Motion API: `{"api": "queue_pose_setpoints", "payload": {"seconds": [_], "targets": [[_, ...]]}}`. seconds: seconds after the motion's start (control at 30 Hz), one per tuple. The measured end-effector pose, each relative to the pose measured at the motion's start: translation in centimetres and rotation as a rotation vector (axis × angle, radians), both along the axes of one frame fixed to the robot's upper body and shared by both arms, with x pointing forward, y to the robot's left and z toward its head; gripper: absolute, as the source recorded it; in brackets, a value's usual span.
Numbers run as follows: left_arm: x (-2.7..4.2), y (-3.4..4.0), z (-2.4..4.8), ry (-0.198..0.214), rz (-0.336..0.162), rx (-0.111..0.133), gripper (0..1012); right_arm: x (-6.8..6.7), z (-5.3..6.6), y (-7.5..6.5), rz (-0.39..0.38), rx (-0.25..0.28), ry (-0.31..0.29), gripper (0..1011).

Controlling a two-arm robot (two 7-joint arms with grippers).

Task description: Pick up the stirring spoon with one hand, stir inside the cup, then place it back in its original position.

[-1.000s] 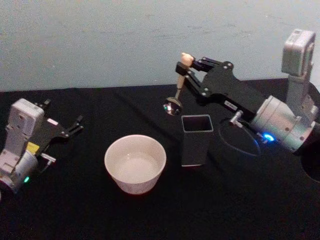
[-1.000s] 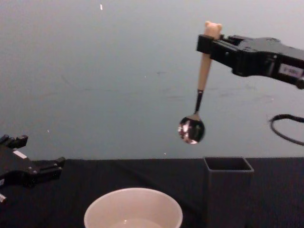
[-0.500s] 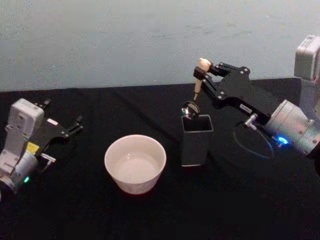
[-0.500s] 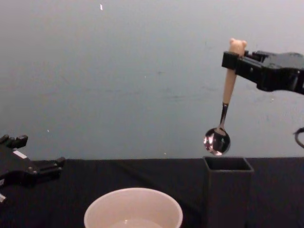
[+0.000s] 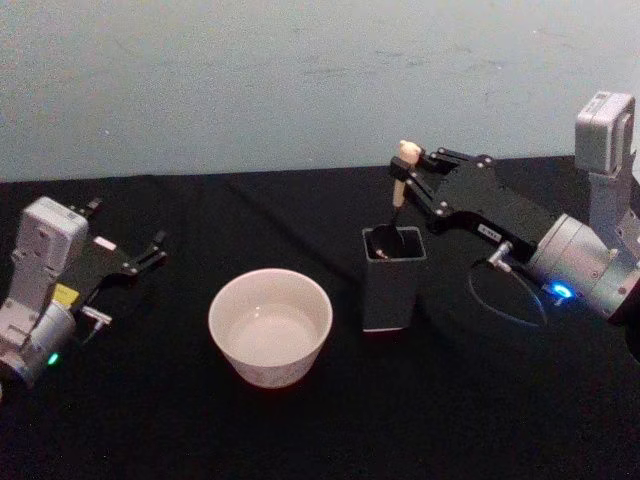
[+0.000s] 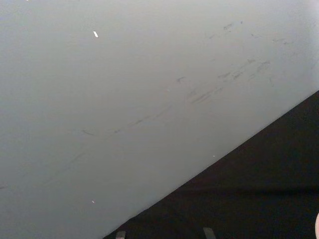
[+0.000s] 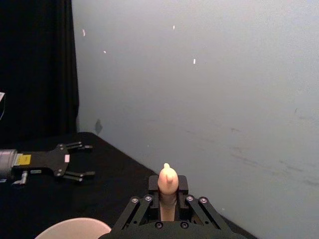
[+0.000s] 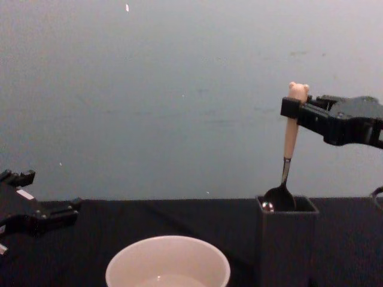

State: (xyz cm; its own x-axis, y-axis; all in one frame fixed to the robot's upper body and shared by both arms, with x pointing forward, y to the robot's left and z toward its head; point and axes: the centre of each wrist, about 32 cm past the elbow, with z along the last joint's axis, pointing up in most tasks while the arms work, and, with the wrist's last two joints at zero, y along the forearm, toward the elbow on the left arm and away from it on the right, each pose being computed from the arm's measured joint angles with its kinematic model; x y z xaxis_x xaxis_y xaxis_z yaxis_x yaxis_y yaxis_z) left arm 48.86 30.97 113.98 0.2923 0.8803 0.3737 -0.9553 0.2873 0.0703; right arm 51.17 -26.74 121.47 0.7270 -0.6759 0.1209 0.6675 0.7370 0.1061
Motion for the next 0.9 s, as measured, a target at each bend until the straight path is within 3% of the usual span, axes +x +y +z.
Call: {"api": "queue_pose_setpoints", "payload": {"seconds": [0.43,0.9], "targets": [[0.0,0.0,0.0,0.0,0.0,0.0,1001,0.9,-1.2,-0.7,0.031,-0.007,0.062,209],[0.0,0.0,0.0,0.0,0.0,0.0,1002,0.5,-2.9,0.4,-0.037,-0.035,0.147,210]]}}
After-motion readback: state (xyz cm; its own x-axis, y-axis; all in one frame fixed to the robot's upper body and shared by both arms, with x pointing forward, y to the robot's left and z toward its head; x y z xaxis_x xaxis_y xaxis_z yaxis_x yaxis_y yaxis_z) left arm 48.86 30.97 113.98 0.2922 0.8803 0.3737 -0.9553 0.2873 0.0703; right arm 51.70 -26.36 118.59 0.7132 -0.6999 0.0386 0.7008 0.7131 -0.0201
